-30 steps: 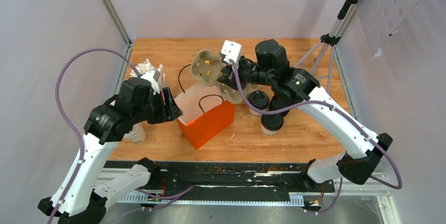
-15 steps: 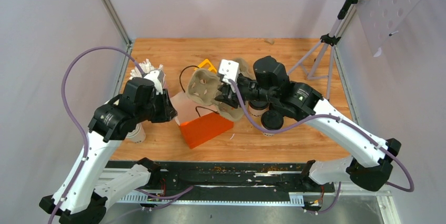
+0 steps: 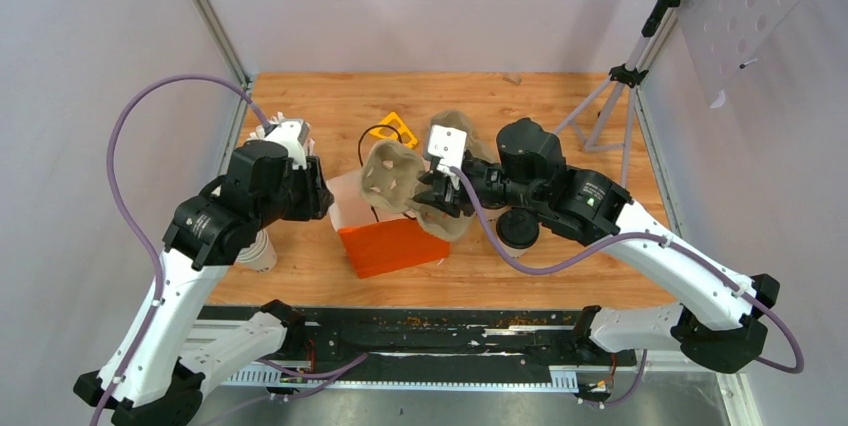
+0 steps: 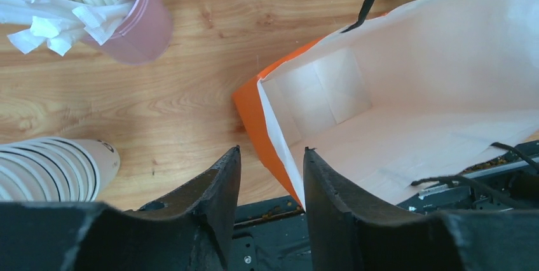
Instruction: Pack the takeout coffee
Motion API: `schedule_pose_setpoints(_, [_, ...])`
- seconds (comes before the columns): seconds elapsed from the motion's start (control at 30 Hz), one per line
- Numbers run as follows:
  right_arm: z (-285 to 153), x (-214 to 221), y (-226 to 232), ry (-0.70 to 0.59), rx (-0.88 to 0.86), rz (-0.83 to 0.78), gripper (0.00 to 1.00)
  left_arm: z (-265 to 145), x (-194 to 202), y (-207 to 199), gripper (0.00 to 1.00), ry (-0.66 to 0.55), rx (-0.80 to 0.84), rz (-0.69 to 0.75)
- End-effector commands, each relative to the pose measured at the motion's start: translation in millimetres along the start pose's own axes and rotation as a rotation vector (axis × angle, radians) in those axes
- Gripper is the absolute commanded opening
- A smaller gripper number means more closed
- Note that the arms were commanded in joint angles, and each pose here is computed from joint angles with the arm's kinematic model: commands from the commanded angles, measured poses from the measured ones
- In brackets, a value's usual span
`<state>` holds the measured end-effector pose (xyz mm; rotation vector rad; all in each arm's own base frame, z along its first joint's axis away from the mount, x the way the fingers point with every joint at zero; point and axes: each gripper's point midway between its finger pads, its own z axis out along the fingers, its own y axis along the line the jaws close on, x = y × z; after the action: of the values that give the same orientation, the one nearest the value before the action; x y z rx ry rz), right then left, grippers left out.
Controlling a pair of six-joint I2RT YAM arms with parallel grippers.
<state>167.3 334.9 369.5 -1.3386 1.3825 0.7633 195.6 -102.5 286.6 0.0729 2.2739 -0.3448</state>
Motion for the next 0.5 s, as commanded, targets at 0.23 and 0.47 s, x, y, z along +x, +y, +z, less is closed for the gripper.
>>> schedule_pose_setpoints(0.23, [-2, -26, -48, -0.047, 0.172, -0.203, 0.31, -10, -1, -4, 0.57, -0.032, 0.021, -0.1])
schedule_pose_setpoints(0.47, [9, -41, -60, -0.088, 0.183, -0.244, 0.31, -8, 1, -6, 0.53, -0.022, 0.025, -0.137])
